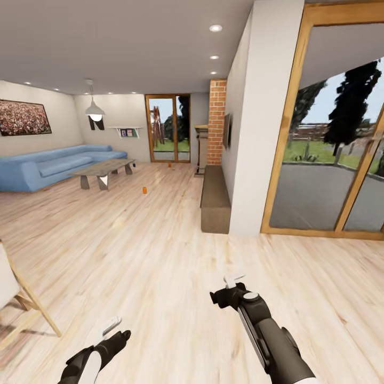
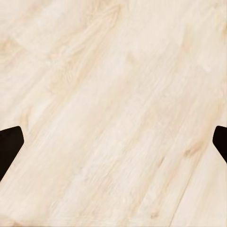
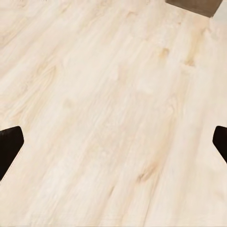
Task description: Put the three can of soda from the living room inside the tash can in the kitchen.
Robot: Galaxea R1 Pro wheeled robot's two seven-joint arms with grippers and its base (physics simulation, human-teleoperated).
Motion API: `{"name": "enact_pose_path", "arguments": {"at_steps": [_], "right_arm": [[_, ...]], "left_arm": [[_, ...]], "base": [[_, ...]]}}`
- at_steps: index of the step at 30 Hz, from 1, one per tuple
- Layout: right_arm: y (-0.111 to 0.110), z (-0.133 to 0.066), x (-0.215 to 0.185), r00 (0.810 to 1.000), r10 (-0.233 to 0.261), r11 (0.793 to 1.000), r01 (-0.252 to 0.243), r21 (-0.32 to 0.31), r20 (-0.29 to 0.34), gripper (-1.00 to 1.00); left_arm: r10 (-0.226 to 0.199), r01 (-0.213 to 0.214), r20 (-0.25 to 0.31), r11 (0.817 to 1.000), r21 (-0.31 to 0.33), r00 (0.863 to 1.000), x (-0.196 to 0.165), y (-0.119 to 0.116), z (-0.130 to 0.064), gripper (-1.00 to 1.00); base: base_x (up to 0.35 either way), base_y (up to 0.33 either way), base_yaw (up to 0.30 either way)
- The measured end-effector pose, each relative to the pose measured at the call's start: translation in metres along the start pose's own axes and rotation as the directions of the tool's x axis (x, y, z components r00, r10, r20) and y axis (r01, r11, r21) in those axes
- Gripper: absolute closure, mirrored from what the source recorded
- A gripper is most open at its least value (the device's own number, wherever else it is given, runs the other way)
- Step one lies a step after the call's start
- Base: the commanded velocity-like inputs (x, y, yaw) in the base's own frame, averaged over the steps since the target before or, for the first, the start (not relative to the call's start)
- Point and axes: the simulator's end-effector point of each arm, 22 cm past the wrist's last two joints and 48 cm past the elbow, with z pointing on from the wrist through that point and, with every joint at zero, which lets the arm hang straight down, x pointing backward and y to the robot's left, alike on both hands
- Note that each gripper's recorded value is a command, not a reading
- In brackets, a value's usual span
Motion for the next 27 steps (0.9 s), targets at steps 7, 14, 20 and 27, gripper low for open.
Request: {"name": "enact_pose_path", "arguments": {"at_steps": [7,14,20,27], "right_arm": [[0.0004,0.0000,0.0005,1.000,-0.001,1.000,0.001,-0.001,-0.001,-1.00],[0.0008,0.0000,0.0005,1.000,-0.002,1.000,0.002,-0.001,-0.001,-1.00],[0.0008,0.0000,0.0007,1.000,-0.003,1.000,0.003,-0.003,-0.001,-1.00],[0.0009,0.0000,0.0008,1.000,-0.003,1.000,0.003,-0.003,-0.001,-1.00]], "left_arm": [[0.001,-0.001,-0.011,1.000,-0.007,1.000,0.0048,0.0022,0.0015,-1.00],[0.002,-0.002,-0.014,1.000,-0.013,1.000,0.0064,0.0037,0.0020,-1.00],[0.002,-0.002,-0.017,1.000,-0.017,1.000,0.0072,0.0046,0.0025,-1.00],[0.002,-0.003,-0.017,1.000,-0.020,1.000,0.0071,0.0058,0.0026,-1.00]], "base": [[0.349,0.001,0.297],[0.349,0.000,0.127],[0.349,0.000,0.016],[0.349,0.000,0.001]]}}
